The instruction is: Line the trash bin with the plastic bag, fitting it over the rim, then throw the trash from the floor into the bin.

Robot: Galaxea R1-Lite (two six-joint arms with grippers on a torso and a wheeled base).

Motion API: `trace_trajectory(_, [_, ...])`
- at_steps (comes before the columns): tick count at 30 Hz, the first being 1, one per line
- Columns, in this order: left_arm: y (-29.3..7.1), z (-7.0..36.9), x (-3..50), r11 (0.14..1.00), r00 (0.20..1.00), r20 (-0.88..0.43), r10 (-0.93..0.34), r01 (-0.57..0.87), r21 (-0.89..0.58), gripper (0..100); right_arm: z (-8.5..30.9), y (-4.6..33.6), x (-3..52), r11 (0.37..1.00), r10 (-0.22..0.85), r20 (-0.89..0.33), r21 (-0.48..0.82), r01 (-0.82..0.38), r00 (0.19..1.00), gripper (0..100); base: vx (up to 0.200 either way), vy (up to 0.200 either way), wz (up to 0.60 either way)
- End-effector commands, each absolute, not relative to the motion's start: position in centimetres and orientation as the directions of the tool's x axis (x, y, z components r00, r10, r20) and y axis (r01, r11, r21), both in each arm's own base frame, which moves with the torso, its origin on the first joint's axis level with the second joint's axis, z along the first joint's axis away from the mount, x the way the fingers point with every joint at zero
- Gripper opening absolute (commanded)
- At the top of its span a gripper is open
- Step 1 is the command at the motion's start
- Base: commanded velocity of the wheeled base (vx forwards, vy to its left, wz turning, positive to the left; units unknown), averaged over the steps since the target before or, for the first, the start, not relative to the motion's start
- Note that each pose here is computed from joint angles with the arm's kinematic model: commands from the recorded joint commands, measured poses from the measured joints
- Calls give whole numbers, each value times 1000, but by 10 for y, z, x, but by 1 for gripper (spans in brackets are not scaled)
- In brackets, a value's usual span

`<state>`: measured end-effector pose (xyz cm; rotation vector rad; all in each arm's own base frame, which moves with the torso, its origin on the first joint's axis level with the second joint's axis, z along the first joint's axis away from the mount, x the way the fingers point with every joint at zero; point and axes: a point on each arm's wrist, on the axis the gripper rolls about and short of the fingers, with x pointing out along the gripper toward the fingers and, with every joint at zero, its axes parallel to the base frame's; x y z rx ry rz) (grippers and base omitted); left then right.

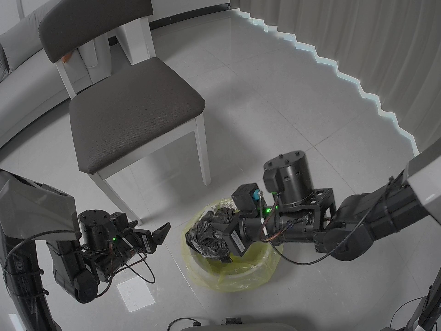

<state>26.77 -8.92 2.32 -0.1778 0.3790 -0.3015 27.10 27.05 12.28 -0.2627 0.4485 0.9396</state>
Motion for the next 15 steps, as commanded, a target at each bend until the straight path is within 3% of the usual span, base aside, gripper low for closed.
trace_trajectory(1, [-88,35,266,937,901,-290,-324,263,-229,100,81,276,281,574,674,-568,0,-819,473,0,0,0,0])
trace_trajectory(15, [-78,31,263,944,899,-319,-299,231,-234,100,46,243,316,661,582,-636,8,-750,507,0,0,0,0])
